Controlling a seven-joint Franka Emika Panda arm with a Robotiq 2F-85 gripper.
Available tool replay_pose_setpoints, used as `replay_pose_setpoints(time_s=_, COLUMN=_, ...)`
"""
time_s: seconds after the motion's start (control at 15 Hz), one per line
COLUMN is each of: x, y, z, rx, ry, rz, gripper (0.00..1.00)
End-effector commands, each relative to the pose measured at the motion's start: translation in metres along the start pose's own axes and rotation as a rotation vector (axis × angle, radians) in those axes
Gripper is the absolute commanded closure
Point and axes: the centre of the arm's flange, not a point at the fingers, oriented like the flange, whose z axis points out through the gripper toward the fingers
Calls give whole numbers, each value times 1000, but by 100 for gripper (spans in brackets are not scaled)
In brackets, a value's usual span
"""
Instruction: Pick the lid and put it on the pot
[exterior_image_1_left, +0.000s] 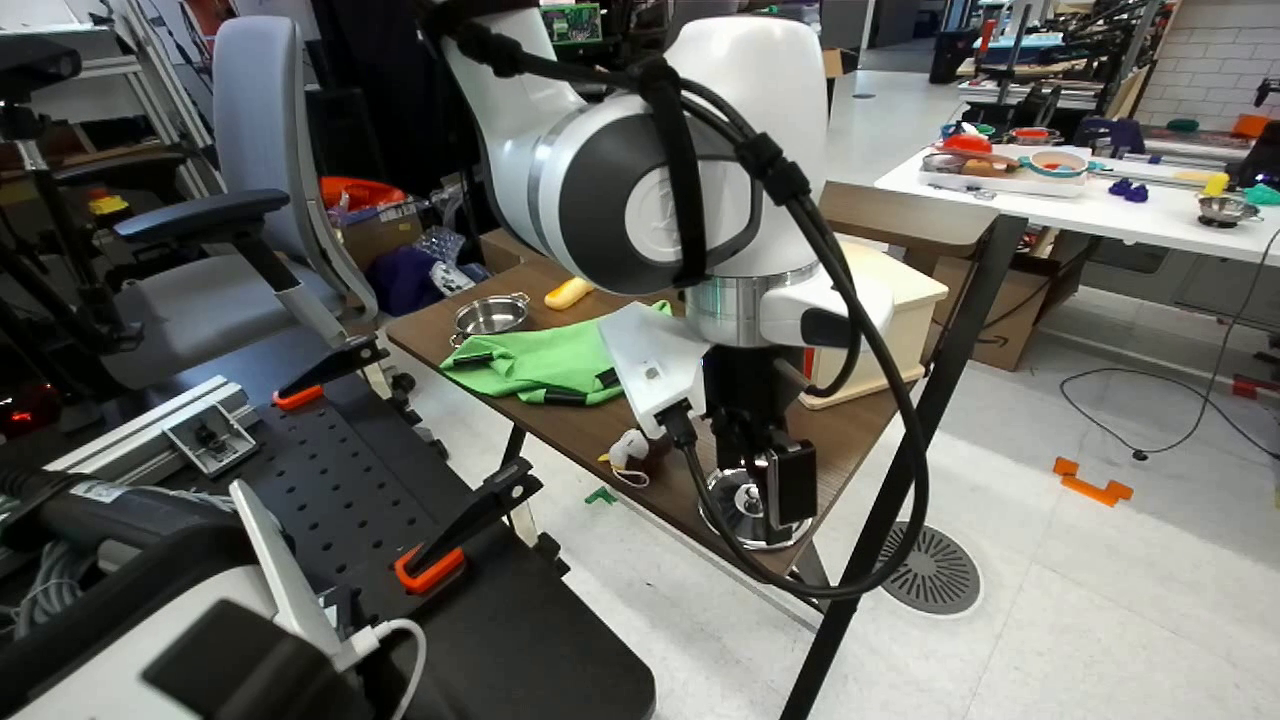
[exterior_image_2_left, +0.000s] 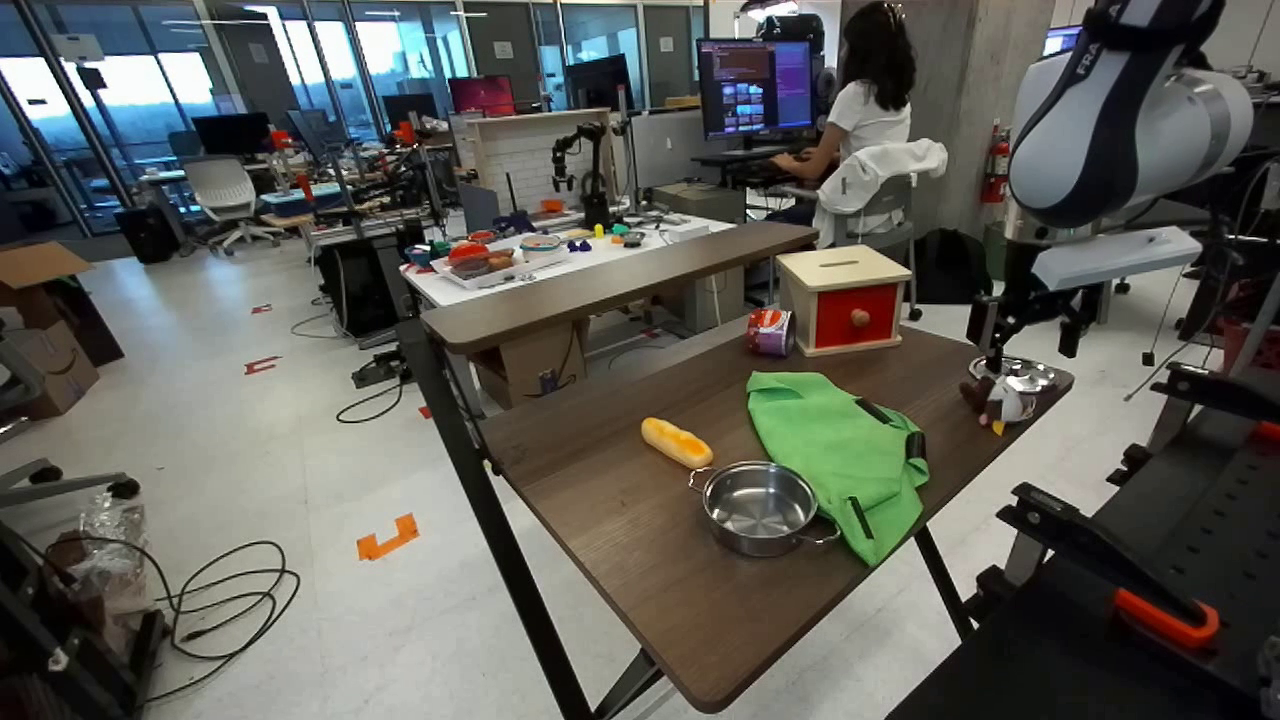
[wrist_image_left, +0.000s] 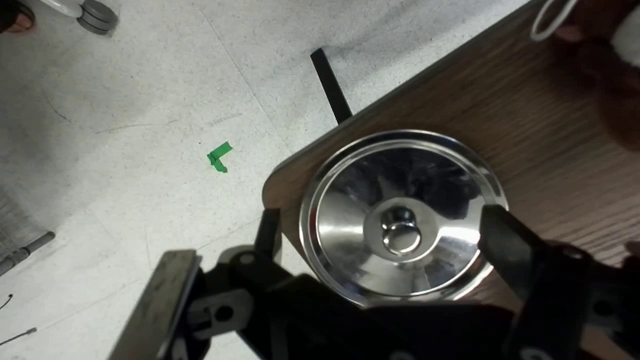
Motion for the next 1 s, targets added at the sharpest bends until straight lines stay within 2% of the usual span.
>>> replay_pose_setpoints(time_s=0.0, x=11, y=3, z=12, rx=-17, ry=31, rz=4, gripper=28)
replay_pose_setpoints(time_s=0.13, x=13, y=6, z=14, rx=-26, ry=36, rz=5, gripper=34)
replay_pose_setpoints(time_s=0.2, x=15, y=8, z=16, rx=-29, ry=36, rz=7, gripper=40)
replay_pose_setpoints(time_s=0.47, x=18, y=9, z=13, rx=-33, ry=48, rz=6, gripper=72)
replay_pose_setpoints(time_s=0.67, x=9, y=2, z=3, rx=5, ry=18, rz=-26, gripper=94)
replay_pose_setpoints(time_s=0.73, x=8, y=0, z=-2, rx=16, ry=16, rz=-37, gripper=98)
replay_pose_setpoints(time_s=0.8, x=8, y=-1, z=-7, rx=29, ry=17, rz=-49, gripper=94)
replay_pose_setpoints(time_s=0.93, x=14, y=0, z=-17, rx=36, ry=27, rz=-65, gripper=94)
